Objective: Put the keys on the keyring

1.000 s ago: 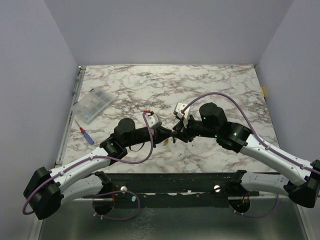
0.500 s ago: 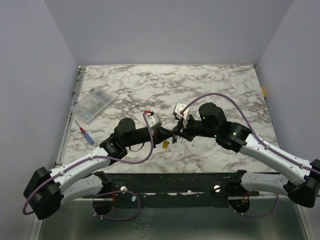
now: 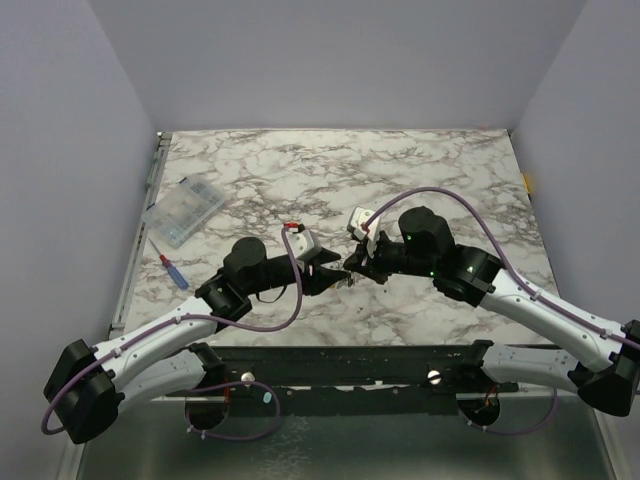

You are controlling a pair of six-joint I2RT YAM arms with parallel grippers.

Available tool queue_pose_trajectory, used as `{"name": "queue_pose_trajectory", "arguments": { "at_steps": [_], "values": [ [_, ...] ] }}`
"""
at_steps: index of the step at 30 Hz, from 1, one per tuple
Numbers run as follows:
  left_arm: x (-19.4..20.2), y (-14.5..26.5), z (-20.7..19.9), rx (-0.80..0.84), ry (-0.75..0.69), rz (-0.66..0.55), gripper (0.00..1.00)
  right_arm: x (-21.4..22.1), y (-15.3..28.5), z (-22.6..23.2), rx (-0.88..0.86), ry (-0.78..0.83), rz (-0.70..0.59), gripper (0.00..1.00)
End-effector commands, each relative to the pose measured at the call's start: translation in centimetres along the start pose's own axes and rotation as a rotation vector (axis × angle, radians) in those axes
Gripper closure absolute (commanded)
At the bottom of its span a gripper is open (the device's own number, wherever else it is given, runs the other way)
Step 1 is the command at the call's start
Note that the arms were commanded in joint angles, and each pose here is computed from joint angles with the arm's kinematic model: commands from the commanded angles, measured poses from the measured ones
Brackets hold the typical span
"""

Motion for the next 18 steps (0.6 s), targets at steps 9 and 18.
{"name": "queue_pose_trajectory", "arguments": {
  "at_steps": [9, 18],
  "values": [
    [-0.9, 1.0, -1.0, 0.056, -0.159, 0.076, 0.46, 0.5, -0.1, 0.2, -0.007, 0.004, 0.009, 0.99],
    [-2.9, 2.2, -0.9, 0.030, -0.298, 0.147, 0.55, 0.7, -0.2, 1.7, -0.103, 0.003, 0.025, 0.99]
  ]
}}
Point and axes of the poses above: each gripper's point midway between its finger pads, its own y axis back along the fingers, its own z axis along the line the jaws close on, x = y × z, the point moved 1 cm from there along y, back along the fingers, and after that the axes turned 11 degrees about y, right-handed, at the moved point
